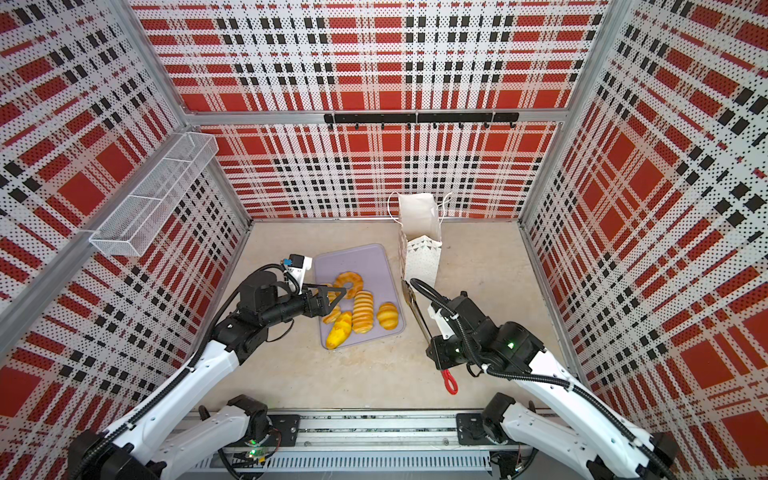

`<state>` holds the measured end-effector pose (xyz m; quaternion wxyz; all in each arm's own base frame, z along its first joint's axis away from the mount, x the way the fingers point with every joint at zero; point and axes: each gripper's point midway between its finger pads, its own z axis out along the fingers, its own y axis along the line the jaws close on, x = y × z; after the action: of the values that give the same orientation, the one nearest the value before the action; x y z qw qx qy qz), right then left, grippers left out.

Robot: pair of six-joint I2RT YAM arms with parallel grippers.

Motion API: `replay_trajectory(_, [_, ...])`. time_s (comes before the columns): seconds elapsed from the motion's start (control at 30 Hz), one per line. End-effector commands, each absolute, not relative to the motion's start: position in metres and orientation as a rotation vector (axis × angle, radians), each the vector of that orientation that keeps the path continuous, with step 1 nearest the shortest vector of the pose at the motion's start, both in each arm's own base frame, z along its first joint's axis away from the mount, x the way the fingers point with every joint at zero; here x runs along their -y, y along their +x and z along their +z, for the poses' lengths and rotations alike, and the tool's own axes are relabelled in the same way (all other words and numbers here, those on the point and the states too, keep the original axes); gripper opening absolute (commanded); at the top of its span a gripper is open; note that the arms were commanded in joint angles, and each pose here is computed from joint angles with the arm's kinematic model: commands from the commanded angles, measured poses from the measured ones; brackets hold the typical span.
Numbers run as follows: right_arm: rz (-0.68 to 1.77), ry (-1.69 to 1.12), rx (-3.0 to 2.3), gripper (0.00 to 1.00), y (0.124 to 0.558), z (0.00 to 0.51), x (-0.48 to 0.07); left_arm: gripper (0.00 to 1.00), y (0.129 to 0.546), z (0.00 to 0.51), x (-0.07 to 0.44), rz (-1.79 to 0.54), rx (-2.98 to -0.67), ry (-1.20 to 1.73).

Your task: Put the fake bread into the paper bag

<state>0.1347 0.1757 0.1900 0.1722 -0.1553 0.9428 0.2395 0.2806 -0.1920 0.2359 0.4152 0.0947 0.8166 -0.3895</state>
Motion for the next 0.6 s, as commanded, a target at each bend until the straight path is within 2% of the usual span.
replay_trajectory(0.0, [0.696, -0.505, -2.634, 0.17, 0.139, 0.198, -0.184, 0.98, 0.281, 0.231, 0.191, -0.956, -2.075, 0.242])
replay_trajectory(0.5, [0.632, -0.542, -2.642, 0.18, 0.153, 0.197, -0.19, 0.98, 0.284, 0.221, 0.185, -0.968, -2.102, 0.203])
replay_trajectory(0.57, [0.636, -0.541, -2.643, 0.21, 0.153, 0.198, -0.191, 0.98, 0.283, 0.222, 0.186, -0.967, -2.1, 0.205])
